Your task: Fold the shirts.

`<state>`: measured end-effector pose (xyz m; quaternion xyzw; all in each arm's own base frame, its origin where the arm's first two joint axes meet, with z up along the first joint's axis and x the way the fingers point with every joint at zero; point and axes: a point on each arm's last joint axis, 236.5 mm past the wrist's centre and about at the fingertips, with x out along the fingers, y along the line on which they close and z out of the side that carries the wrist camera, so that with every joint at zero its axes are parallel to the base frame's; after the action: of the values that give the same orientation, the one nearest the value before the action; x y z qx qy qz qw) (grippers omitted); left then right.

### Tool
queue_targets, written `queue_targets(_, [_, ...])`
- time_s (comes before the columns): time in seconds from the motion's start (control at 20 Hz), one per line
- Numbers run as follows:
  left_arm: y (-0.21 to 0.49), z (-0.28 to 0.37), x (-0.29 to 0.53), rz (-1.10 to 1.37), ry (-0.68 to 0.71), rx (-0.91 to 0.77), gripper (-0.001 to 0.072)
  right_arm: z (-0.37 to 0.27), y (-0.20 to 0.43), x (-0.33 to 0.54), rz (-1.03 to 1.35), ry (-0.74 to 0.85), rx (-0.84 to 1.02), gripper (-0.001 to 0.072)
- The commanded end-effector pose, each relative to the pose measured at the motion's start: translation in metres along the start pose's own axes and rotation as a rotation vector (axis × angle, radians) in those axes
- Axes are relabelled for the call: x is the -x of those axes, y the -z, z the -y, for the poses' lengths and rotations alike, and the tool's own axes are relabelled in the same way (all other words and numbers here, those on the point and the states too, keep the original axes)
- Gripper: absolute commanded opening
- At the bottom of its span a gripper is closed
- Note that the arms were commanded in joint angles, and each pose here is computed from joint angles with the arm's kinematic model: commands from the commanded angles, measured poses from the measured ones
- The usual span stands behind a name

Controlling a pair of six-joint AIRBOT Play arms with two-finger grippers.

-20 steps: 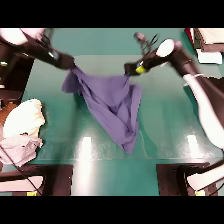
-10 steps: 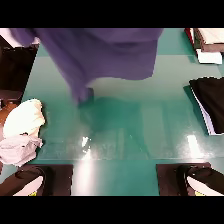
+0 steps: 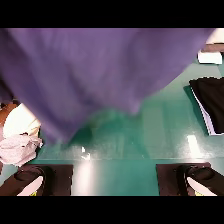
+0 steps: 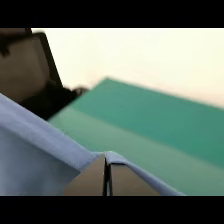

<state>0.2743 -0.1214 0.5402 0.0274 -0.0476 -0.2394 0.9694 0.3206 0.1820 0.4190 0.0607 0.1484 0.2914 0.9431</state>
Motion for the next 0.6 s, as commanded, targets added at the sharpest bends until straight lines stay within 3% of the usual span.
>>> queue_targets(0.0, [0.092,0.003,-0.068,-0.264,0.104,0.104,0.0026,0.019,0.068,-0.047,-0.278,0.020,-0.087,0.0015])
queue_targets(0.35, [0.417,0.027,-0.195,-0.968,0.330,0.523,0.0028,0.124,0.186,-0.170,-0.583,0.157,-0.245,0.0015])
queue_targets(0.5, [0.482,0.037,-0.203,-1.075,0.373,0.608,0.0029,0.173,0.219,-0.194,-0.622,0.221,-0.310,0.0016])
queue_targets(0.55, [0.489,0.034,-0.203,-1.089,0.357,0.603,0.0103,0.186,0.226,-0.196,-0.630,0.238,-0.330,0.0017])
